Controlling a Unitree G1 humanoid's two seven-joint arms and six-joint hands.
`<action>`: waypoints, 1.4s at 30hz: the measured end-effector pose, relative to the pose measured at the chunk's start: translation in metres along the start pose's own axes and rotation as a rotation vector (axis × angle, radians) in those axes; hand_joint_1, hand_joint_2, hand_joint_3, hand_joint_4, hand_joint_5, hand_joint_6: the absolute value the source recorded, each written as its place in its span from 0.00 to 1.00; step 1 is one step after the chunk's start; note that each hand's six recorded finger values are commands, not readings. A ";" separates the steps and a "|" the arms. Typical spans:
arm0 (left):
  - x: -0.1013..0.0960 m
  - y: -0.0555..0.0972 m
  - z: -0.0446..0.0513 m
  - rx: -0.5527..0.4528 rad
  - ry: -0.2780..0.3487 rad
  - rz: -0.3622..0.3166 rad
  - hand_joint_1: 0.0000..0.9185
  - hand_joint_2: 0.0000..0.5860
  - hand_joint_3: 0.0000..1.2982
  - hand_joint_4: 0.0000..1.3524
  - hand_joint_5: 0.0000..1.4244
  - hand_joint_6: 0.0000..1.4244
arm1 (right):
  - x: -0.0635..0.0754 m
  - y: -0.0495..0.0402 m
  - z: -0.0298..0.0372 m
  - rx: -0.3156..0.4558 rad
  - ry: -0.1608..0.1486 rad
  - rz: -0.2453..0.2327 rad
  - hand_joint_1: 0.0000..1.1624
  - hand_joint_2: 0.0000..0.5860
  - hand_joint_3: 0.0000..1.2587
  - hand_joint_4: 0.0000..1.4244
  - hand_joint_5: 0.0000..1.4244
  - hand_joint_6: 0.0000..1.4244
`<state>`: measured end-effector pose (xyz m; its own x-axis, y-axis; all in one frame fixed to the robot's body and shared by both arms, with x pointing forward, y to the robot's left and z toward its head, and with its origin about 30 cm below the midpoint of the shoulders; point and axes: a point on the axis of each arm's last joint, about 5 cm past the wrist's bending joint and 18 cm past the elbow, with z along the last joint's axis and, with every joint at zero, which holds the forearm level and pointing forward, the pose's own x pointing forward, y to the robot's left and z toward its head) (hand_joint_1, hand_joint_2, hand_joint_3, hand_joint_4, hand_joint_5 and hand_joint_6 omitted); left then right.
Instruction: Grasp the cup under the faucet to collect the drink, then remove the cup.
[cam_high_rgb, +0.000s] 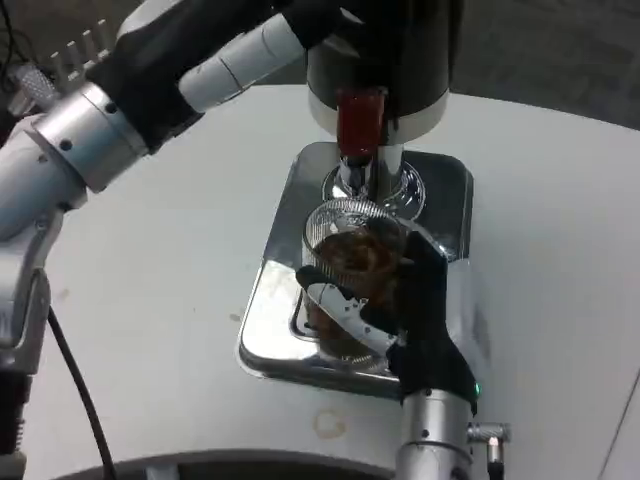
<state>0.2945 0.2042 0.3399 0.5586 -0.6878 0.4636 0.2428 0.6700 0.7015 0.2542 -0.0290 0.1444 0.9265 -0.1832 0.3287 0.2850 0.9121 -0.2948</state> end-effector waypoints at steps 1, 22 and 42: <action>0.000 0.000 0.0005 0.001 -0.001 0.000 0.00 0.05 0.29 0.27 0.32 0.25 | -0.002 -0.0006 -0.0001 0.004 0.002 0.000 0.66 0.34 0.56 0.55 0.57 0.33; -0.027 0.008 0.0071 0.021 0.009 0.093 0.00 0.07 0.30 0.28 0.32 0.26 | -0.033 -0.0338 -0.0031 -0.004 -0.017 0.057 0.68 0.29 0.68 0.66 0.69 0.39; -0.081 0.005 0.0036 0.023 0.155 0.179 0.00 0.07 0.30 0.28 0.32 0.28 | -0.046 -0.0502 0.0012 0.006 -0.041 0.060 0.69 0.29 0.71 0.69 0.73 0.41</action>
<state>0.2478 0.2624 0.3081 0.7064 -0.5066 0.4944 0.1118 0.7695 0.6288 0.1970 -0.0659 0.1451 0.9310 -0.1130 0.3471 0.2276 0.9231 -0.3099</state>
